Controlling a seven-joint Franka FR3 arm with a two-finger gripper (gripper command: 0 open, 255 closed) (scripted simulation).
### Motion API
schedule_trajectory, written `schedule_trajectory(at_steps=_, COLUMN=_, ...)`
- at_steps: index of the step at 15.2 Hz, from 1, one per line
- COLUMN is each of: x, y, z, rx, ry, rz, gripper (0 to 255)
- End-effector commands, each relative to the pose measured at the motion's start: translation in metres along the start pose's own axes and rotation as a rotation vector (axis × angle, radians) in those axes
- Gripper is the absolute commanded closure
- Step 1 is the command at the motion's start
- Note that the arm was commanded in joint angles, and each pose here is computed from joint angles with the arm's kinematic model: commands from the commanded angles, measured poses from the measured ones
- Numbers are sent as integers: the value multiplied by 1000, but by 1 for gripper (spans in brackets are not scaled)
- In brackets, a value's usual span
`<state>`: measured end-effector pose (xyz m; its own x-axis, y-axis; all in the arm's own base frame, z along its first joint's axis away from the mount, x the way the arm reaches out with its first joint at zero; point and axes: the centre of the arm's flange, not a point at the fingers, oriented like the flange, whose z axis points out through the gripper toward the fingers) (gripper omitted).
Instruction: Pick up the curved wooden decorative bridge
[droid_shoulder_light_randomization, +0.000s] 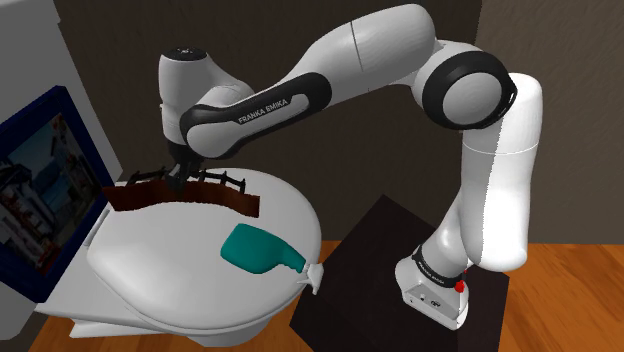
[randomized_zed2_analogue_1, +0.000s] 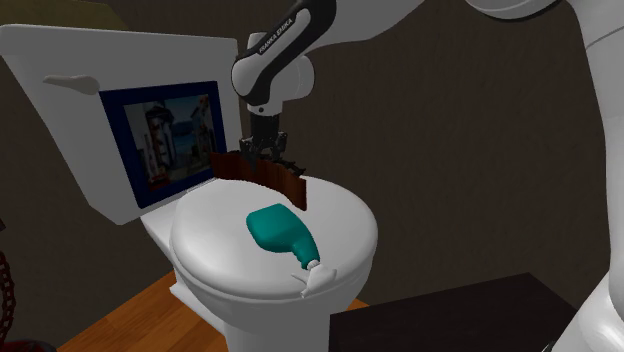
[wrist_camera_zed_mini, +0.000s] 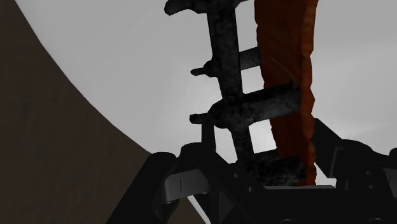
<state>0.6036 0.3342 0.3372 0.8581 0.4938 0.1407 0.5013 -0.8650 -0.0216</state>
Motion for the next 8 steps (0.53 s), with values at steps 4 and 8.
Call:
schedule_trajectory(at_steps=4, x=1, y=0, z=-10, rx=0, ry=-1, rz=0, gripper=255)
schedule_trajectory(at_steps=8, x=4, y=-1, z=-30, rx=0, ry=-1, rz=0, gripper=255)
